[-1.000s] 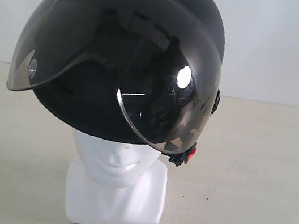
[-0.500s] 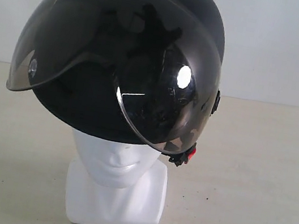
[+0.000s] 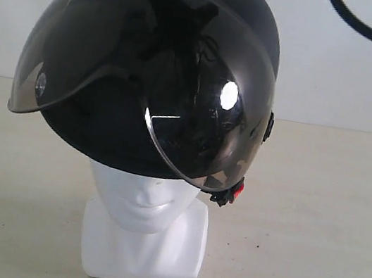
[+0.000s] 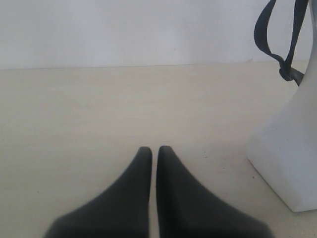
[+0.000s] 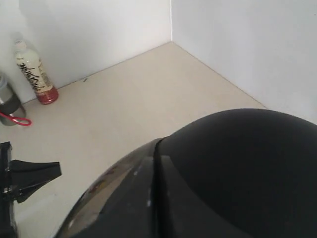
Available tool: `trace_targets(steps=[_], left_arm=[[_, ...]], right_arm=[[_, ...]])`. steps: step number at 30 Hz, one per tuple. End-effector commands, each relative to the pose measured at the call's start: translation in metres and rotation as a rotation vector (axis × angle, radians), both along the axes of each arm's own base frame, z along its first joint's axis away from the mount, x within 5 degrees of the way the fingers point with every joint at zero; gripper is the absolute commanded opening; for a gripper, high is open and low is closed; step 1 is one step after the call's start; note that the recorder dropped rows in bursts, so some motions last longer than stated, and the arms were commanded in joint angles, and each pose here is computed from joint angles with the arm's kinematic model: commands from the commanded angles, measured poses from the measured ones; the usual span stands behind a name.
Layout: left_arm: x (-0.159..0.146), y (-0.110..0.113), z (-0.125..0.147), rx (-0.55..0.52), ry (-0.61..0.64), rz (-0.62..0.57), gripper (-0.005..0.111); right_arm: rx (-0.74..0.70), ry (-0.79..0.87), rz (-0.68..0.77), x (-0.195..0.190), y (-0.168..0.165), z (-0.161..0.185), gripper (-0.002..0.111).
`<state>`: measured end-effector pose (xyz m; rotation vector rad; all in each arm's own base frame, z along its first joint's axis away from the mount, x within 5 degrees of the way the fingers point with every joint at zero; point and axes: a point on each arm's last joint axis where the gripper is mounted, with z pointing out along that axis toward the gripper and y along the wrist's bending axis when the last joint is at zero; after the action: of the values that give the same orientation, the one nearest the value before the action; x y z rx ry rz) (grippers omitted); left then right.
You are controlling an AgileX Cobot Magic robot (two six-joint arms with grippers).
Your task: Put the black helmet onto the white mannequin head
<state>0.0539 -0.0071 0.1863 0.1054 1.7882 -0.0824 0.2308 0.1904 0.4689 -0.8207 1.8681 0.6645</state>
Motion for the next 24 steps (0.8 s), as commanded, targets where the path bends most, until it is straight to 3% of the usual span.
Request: trace_targets(steps=[1, 24], left_arm=[[0.0, 0.0, -0.001, -0.008, -0.001, 0.002, 0.004], [0.0, 0.0, -0.001, -0.008, -0.001, 0.002, 0.004]], right_arm=[[-0.016, 0.003, -0.063, 0.01, 0.002, -0.001, 0.0], [-0.114, 0.139, 0.008, 0.006, 0.016, -0.022, 0.0]])
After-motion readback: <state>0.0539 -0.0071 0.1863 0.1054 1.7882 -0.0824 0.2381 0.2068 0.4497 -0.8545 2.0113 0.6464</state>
